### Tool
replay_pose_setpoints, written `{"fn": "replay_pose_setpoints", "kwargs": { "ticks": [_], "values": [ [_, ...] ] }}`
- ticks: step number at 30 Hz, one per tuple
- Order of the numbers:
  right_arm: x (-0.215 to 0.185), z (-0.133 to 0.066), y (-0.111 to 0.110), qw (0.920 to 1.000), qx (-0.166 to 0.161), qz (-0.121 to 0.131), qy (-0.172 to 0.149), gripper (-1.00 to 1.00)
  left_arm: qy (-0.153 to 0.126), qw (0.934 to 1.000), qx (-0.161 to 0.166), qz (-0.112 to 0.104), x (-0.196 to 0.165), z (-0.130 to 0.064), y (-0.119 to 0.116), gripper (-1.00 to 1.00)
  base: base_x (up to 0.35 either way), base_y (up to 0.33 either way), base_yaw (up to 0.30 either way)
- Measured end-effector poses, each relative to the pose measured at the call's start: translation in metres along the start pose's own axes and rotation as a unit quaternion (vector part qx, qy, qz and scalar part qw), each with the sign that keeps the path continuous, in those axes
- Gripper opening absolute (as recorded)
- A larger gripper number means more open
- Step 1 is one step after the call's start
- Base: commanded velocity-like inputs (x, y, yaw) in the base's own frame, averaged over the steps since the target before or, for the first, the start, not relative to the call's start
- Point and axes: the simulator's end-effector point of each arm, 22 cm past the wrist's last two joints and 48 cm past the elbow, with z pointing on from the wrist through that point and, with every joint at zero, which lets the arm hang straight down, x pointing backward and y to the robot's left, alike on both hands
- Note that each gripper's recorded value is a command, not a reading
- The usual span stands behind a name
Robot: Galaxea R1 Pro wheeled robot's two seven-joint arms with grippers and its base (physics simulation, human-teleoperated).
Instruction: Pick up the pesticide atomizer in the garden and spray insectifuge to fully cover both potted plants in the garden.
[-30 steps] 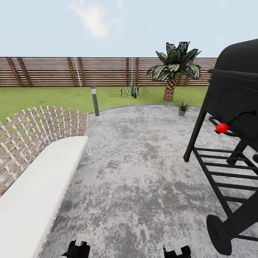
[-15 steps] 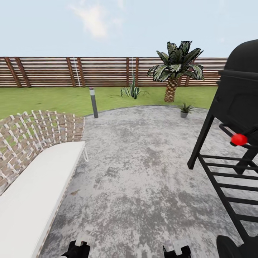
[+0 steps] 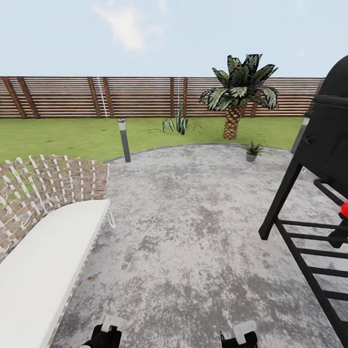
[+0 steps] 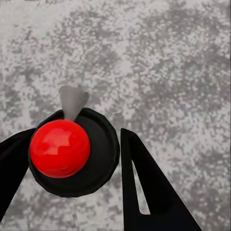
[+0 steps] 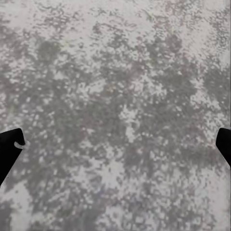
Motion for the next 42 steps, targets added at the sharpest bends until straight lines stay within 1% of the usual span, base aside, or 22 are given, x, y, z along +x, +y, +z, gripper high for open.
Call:
{"fn": "replay_pose_setpoints", "kwargs": {
  "ticks": [15,25,42],
  "values": [
    [0.0001,0.0,-0.0004,1.0,0.0,0.0,0.0,1.0,0.0,1.0,-0.001,0.0,0.0003,-0.0001,0.0011,-1.0,0.334,0.0,-0.001],
    [0.0001,0.0,-0.0004,1.0,0.0,0.0,0.0,1.0,0.0,1.0,0.0,0.001,0.0001,0.0,0.0003,-1.0,0.334,0.0,-0.177],
    [-0.0002,0.0,0.001,1.0,-0.001,0.0,0.0,1.0,0.0,1.0,-0.001,0.0,0.0002,-0.0001,0.0012,-1.0,0.334,0.0,-0.003]
  ]
}}
